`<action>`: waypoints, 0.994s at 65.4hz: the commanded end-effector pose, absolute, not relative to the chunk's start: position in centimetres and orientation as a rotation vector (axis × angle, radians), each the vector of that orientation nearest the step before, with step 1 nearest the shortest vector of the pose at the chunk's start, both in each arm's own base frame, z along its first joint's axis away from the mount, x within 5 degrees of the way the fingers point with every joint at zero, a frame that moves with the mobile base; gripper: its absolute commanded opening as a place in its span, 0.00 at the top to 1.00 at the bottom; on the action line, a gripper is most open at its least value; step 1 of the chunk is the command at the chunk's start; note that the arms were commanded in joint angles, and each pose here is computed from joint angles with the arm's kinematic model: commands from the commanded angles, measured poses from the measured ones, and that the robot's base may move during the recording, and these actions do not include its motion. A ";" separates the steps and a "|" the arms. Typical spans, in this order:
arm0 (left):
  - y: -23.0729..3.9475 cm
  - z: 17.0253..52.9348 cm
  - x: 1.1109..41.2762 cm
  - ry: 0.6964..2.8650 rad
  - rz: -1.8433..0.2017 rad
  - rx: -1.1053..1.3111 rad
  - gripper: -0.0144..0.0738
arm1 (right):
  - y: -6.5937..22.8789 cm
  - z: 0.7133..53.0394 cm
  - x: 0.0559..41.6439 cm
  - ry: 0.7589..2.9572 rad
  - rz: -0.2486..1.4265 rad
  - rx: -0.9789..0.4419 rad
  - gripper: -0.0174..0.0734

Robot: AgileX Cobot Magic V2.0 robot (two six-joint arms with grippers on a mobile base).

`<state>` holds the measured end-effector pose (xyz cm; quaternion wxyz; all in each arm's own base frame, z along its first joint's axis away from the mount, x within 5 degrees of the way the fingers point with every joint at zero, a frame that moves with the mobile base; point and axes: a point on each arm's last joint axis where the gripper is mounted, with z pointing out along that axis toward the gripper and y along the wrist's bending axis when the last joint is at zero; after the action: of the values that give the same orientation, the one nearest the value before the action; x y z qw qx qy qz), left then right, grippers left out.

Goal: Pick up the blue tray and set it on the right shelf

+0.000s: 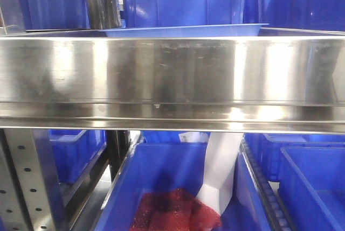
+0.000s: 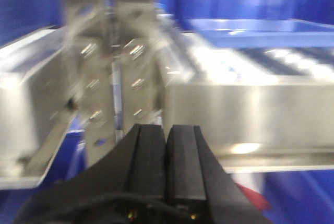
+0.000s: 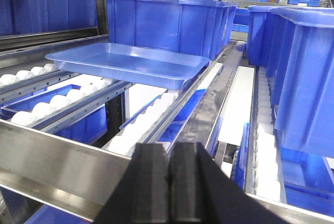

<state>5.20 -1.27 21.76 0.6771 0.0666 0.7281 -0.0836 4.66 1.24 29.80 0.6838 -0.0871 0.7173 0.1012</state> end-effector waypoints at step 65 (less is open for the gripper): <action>-0.7 19.2 5.6 1.549 -0.130 0.061 0.89 | 1.0 29.7 5.1 1.542 0.126 -0.186 0.75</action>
<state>5.61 -0.83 19.44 0.6907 0.0351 0.7198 -0.0597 4.90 1.17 29.05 0.6807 -0.0889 0.7223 0.0835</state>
